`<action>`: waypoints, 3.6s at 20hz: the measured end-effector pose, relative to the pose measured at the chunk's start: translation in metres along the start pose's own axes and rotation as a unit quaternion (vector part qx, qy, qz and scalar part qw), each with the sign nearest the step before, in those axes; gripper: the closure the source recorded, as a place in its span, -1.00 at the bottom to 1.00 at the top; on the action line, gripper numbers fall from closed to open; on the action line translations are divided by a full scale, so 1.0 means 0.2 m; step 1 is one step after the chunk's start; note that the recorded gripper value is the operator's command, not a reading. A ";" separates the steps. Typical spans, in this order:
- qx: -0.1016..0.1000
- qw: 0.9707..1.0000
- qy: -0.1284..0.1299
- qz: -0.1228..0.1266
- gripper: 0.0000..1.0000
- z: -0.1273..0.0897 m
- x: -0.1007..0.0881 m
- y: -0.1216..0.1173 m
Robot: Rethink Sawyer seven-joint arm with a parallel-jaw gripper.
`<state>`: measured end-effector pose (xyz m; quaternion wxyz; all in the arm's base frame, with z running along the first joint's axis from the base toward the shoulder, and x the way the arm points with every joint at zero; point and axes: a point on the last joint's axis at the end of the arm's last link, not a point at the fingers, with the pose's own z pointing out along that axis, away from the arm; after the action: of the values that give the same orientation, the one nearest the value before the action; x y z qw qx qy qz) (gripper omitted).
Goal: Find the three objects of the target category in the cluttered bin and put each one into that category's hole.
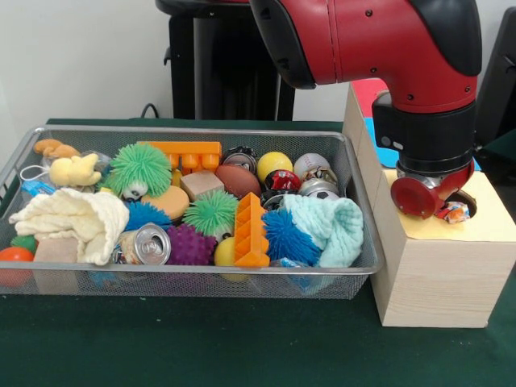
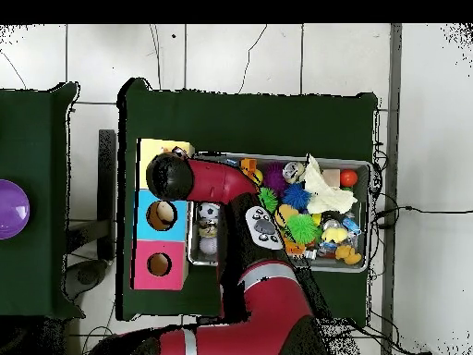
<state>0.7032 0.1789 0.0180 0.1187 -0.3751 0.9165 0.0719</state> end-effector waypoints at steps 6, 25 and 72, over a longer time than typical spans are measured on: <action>0.000 1.000 0.000 0.000 1.00 0.00 0.00 0.00; -0.007 1.000 -0.004 0.006 1.00 -0.01 0.01 0.00; -0.023 1.000 -0.020 0.002 1.00 -0.18 0.07 -0.01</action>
<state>0.6881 0.1601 0.0494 0.1278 -0.3748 0.9127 0.1009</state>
